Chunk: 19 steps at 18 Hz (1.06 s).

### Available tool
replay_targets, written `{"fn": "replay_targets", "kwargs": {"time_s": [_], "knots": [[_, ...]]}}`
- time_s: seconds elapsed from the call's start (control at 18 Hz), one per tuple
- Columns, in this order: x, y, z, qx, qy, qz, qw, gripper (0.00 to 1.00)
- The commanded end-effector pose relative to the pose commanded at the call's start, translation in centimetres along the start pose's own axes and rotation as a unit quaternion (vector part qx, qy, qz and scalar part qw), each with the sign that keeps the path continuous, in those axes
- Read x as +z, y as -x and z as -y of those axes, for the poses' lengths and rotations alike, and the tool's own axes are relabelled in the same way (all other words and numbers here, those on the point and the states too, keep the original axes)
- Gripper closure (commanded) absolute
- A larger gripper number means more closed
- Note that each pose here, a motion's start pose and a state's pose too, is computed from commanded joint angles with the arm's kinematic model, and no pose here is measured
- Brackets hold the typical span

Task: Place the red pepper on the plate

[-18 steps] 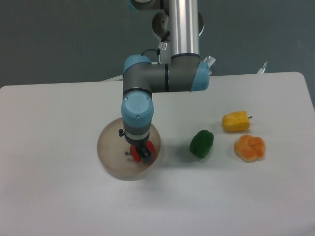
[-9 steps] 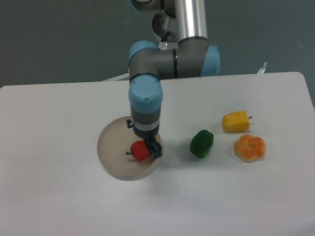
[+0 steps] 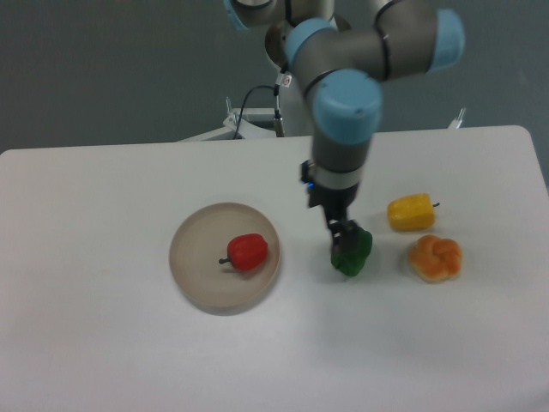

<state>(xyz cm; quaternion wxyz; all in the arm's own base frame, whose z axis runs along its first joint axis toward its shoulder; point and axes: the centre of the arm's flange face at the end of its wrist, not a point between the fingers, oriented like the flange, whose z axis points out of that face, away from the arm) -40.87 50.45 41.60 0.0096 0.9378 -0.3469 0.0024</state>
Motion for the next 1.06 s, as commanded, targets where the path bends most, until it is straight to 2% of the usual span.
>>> {"fn": "replay_targets", "kwargs": {"time_s": [0.22,1.06], "knots": [[0.4,0.5,-2.7,0.010,0.005,-0.005,0.9999,0.00],[1.7,0.2,-2.8,0.038,-0.004,-0.015,0.9992,0.00]]}}
